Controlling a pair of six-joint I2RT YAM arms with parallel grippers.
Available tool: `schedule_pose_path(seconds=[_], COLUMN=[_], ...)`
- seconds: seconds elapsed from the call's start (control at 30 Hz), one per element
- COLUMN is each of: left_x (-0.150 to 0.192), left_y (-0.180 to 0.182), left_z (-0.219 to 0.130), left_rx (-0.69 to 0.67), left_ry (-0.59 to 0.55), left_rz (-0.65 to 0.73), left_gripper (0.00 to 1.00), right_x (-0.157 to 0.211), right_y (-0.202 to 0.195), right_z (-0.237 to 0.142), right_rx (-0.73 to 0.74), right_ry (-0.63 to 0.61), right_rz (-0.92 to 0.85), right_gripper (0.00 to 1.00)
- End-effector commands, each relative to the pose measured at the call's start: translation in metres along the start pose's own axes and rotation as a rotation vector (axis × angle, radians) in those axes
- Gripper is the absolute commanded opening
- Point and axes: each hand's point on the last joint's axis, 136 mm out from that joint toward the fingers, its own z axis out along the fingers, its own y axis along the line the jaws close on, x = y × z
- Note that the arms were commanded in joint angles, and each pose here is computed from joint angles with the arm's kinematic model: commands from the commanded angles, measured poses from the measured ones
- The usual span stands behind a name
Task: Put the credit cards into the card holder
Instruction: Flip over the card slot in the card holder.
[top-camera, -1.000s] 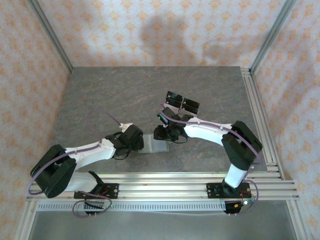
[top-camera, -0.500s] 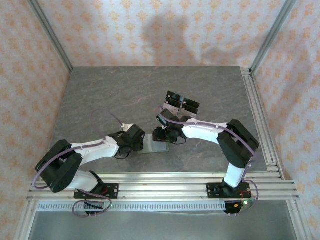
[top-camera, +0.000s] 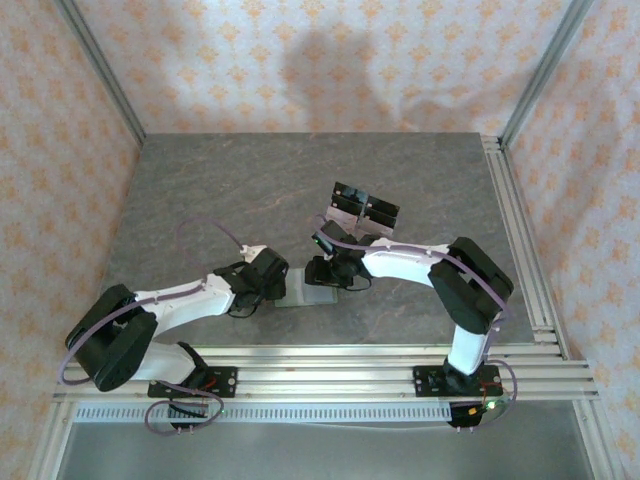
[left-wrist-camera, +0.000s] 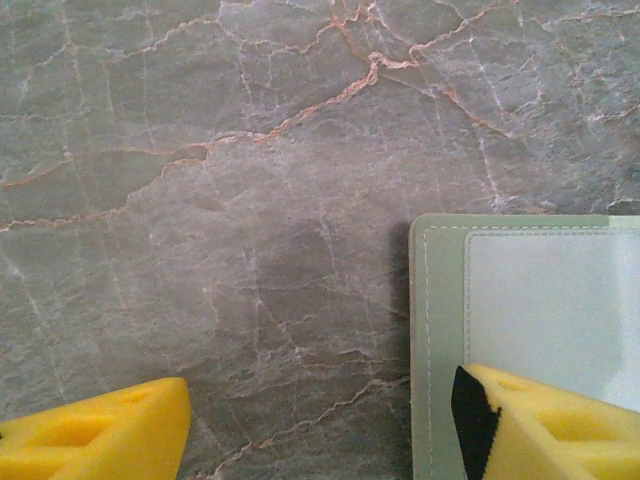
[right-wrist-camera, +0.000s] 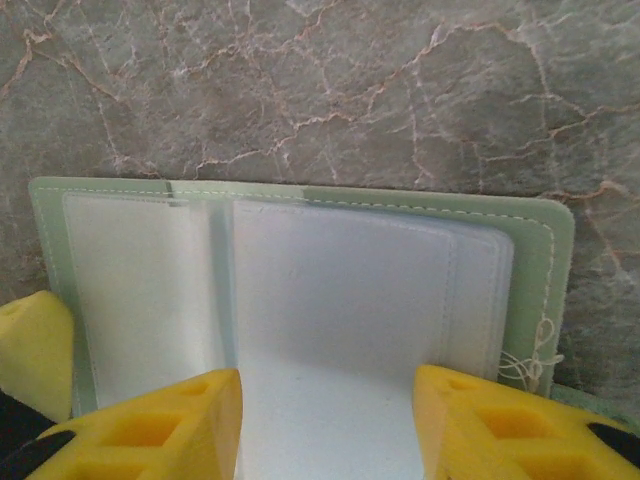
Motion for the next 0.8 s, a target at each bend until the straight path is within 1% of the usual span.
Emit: schedule_pose_path(seconds=[0.0,0.33,0.77], left_x=[-0.004,-0.008,-0.013], left_y=[0.006,0.002,0.002], left_z=[-0.004,-0.005,-0.018], left_rx=[-0.033,-0.018,0.024], left_ry=[-0.019,-0.029,-0.07], left_rz=[0.025,0.011,-0.024], left_gripper=[0.71,0.71,0.71], right_x=[0.004,0.003,0.0], right_y=[0.001,0.016,0.045], right_z=[0.007,0.014,0.021], right_rx=[-0.002,-0.055,-0.112], right_ry=[0.015,0.04,0.059], right_rz=[0.01,0.018,0.013], right_gripper=[0.48,0.48,0.48])
